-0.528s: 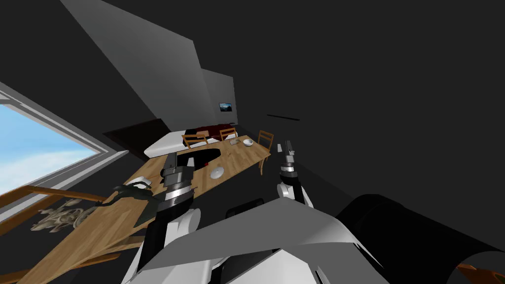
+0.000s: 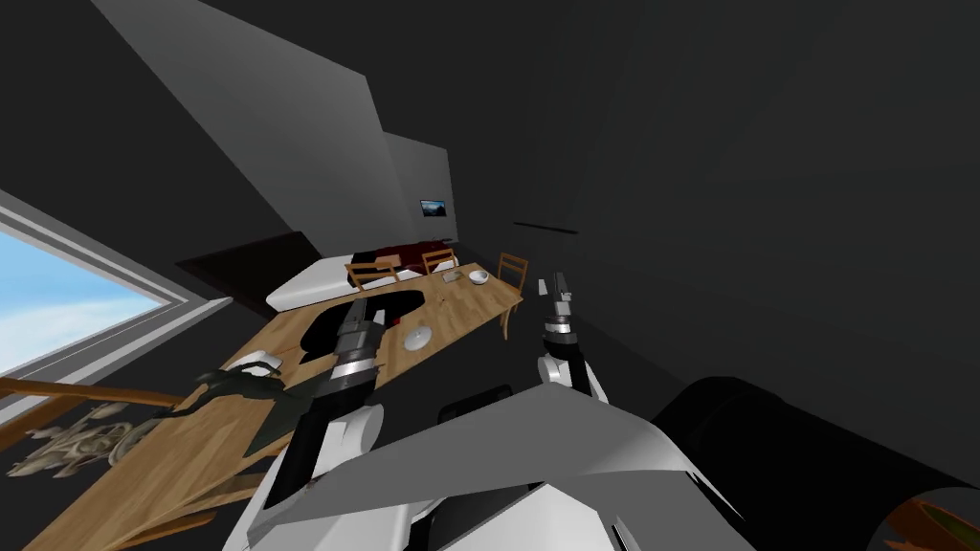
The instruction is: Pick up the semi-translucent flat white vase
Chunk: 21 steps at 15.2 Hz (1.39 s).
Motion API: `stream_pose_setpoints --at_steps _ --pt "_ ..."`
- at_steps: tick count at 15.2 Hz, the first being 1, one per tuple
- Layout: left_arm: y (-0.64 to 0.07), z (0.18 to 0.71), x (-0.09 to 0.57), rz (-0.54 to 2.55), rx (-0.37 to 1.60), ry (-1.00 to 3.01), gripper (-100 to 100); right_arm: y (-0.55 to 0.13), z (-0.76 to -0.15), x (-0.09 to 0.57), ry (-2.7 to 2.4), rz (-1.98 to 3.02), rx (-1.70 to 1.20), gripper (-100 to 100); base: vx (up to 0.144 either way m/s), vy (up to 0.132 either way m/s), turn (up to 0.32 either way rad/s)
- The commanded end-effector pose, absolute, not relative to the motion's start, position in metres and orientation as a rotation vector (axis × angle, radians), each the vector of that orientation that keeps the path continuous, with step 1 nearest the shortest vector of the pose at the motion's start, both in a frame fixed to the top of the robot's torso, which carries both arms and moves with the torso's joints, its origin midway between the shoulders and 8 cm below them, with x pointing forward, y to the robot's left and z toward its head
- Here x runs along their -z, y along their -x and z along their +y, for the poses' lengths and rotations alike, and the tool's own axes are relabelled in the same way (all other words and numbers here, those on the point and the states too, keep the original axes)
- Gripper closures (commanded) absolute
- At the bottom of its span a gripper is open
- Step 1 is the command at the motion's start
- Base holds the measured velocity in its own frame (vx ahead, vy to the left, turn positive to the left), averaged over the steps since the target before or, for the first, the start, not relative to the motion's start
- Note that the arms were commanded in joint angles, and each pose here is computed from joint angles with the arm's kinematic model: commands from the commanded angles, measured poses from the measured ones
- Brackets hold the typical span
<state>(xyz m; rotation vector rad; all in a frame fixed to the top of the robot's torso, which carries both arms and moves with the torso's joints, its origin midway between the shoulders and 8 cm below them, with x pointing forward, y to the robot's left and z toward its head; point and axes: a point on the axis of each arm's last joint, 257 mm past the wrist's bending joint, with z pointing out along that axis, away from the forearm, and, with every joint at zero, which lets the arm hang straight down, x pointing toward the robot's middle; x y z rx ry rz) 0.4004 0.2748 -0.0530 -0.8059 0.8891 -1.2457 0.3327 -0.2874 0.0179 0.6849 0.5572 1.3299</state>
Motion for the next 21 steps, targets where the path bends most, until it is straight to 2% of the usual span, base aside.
stream_pose_setpoints --at_steps 1,21 --pt "-0.411 0.279 0.066 0.937 1.233 0.837 -100 -0.333 -0.287 -0.018 -0.685 0.557 -1.33 0 0.014 -0.002 -0.061" --pt "-0.469 0.333 0.192 1.239 1.055 1.189 -100 -0.333 -0.287 -0.018 -0.685 0.557 -1.33 0 0.015 -0.002 -0.063"
